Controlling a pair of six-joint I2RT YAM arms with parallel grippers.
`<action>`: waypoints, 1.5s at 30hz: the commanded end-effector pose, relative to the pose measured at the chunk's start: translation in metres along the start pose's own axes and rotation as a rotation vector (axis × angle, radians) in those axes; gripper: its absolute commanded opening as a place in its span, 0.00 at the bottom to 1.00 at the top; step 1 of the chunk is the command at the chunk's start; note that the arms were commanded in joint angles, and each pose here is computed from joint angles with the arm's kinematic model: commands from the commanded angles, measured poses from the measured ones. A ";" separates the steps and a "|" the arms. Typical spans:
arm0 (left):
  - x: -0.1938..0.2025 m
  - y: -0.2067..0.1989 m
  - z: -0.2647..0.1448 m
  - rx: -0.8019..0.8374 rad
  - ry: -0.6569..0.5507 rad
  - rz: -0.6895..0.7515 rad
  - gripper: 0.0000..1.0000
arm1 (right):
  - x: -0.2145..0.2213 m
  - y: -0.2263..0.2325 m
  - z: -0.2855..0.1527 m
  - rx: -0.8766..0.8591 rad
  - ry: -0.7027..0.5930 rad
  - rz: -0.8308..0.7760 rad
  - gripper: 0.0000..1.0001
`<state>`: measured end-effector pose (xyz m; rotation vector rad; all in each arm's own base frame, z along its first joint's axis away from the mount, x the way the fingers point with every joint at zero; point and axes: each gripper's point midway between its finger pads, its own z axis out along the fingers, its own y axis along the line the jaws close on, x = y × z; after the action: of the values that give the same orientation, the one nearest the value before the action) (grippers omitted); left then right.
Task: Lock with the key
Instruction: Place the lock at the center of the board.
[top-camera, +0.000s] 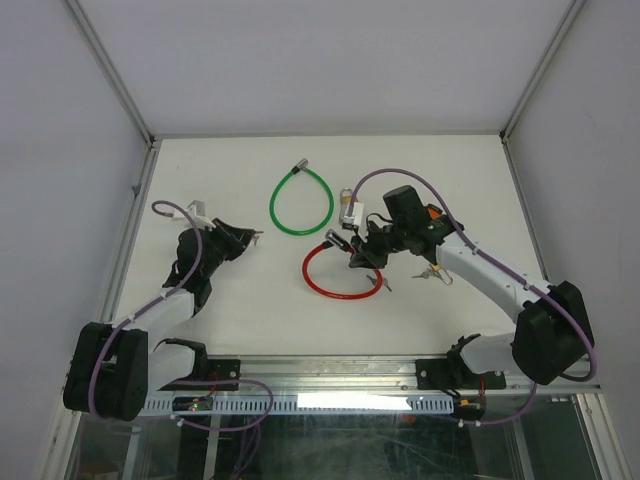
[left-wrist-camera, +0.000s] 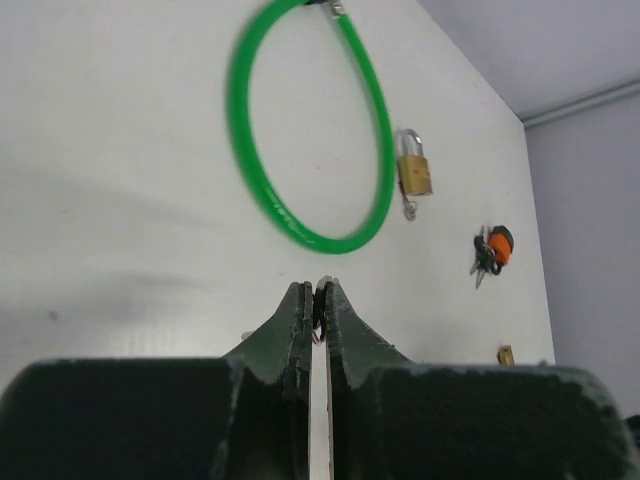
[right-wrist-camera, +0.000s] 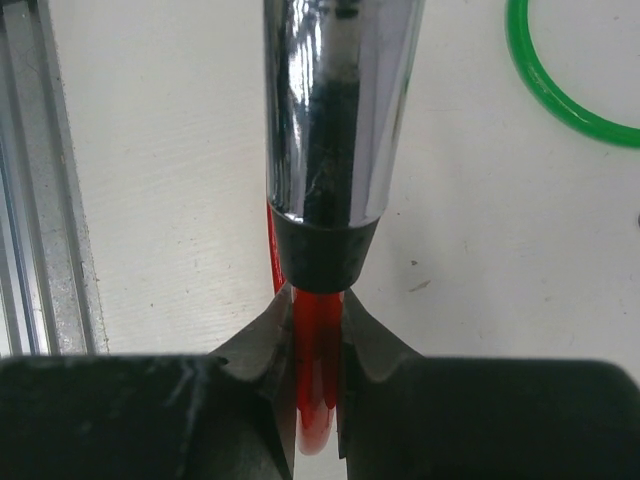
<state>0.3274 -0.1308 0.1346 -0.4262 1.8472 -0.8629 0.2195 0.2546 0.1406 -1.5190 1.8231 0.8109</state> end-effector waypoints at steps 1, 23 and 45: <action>-0.022 0.026 -0.001 -0.101 -0.111 -0.126 0.00 | -0.009 -0.002 -0.003 0.001 -0.057 0.063 0.00; -0.025 0.059 -0.032 -0.331 -0.154 -0.281 0.59 | -0.107 -0.023 0.072 -0.265 -0.188 0.467 0.00; -0.061 -0.070 -0.109 0.262 -0.296 0.047 0.85 | -0.114 -0.077 0.202 -0.166 0.057 0.437 0.55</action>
<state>0.2533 -0.0883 0.2393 -0.4366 1.4634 -0.9024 0.3058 0.4765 0.0715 -1.1788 2.3229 1.3292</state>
